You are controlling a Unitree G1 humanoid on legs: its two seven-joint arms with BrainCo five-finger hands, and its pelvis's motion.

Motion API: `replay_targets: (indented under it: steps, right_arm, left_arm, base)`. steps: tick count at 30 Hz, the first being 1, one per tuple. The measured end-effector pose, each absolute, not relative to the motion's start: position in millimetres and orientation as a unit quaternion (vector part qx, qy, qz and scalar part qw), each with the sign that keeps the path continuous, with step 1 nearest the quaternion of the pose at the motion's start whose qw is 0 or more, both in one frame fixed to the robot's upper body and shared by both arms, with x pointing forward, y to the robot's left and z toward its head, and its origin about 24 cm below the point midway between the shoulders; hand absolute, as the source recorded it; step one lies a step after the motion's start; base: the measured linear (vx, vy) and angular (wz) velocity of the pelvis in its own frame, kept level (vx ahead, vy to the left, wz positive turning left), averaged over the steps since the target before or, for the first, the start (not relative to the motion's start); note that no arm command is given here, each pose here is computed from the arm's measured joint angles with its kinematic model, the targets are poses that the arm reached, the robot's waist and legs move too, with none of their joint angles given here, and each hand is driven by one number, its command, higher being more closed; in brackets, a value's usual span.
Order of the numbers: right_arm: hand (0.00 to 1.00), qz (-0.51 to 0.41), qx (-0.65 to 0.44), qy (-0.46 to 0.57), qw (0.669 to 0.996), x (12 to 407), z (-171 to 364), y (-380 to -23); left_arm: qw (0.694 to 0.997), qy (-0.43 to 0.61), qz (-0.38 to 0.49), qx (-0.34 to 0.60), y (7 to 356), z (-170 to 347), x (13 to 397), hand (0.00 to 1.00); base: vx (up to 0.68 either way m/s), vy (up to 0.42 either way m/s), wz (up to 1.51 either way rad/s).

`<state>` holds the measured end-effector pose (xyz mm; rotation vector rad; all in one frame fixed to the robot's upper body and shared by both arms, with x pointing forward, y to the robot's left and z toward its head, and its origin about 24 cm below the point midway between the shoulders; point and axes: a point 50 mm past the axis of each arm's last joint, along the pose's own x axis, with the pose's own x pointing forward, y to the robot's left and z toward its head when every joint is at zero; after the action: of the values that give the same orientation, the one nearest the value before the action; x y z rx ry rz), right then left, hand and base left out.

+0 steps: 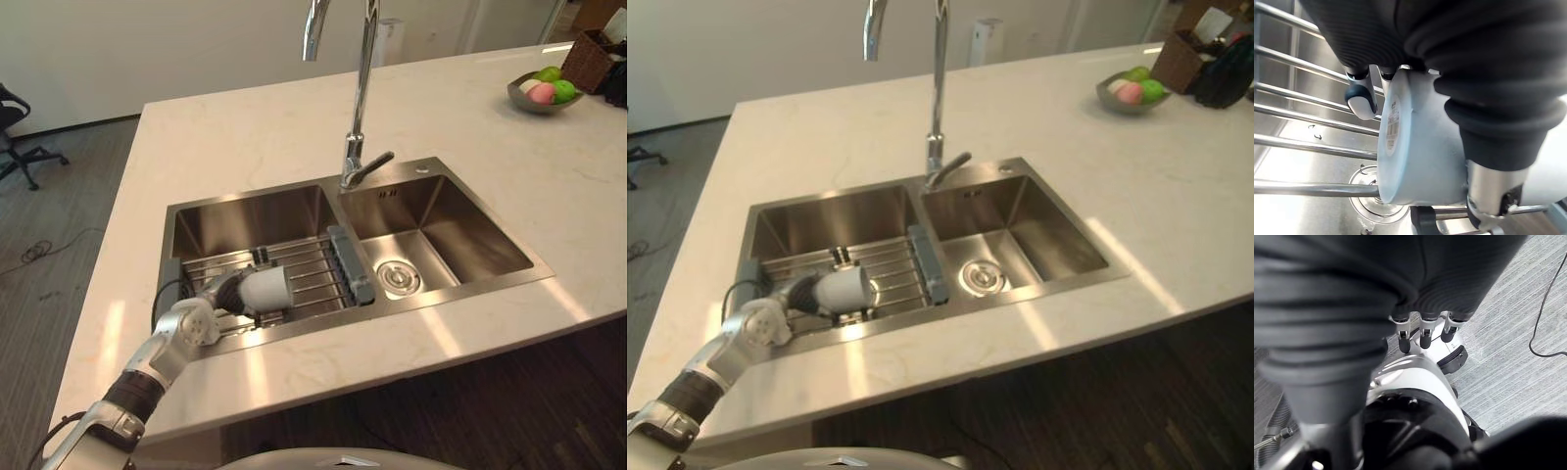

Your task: Walk over to the sink, pick up the cup, carry it to the dishwasher, place the cup inside the dishwasher, then close the dishwasher door

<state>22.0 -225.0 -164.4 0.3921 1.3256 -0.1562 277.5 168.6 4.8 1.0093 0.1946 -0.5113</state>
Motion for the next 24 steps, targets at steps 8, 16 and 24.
replay_targets:
  steps: [8, 16, 24]
  right_arm:
    - [0.0, -0.074, 0.19, 0.608, 0.767, 21.9, -166.5, -215.4]
    - [0.0, -0.094, 0.203, 0.604, 0.765, 19.8, -167.3, -210.8]
    - [0.0, -0.107, 0.214, 0.6, 0.764, 14.2, -167.2, -210.0]
  left_arm:
    - [0.94, 0.066, -0.197, 0.271, 166.4, 16.2, 269.6, 1.0]
    - [0.983, -0.039, -0.141, 0.111, 161.0, 57.1, 264.6, 1.0]
    - [0.979, -0.204, -0.03, -0.011, 189.3, 122.2, 252.5, 1.0]
  base:
    - [0.02, -0.009, 0.05]
    - [0.0, 0.001, 0.04]
    - [0.0, 0.0, 0.02]
